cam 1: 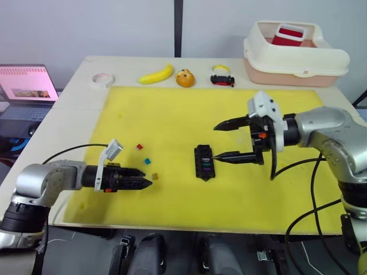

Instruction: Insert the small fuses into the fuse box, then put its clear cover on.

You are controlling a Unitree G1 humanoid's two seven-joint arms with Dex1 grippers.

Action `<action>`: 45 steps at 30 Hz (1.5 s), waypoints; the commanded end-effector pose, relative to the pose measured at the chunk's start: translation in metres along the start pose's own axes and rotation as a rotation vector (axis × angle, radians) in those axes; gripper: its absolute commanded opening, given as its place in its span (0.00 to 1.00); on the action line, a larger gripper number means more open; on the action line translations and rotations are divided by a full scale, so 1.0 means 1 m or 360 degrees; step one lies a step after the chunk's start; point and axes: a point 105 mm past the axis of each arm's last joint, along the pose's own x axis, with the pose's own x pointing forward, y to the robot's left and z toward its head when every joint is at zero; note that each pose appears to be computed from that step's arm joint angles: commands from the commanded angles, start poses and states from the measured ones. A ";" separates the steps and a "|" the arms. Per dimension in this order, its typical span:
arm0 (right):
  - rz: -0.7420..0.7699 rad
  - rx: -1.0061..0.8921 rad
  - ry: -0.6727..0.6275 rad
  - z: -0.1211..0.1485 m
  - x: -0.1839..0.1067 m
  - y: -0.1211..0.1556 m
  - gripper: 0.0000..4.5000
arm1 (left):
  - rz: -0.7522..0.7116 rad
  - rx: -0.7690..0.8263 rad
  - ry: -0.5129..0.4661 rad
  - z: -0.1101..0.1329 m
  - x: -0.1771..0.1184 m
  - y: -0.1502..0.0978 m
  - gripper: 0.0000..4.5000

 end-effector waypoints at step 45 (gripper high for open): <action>-0.0055 -0.0069 0.0112 0.000 -0.009 -0.001 1.00 | -0.0120 -0.0165 0.0250 -0.001 0.023 0.031 0.31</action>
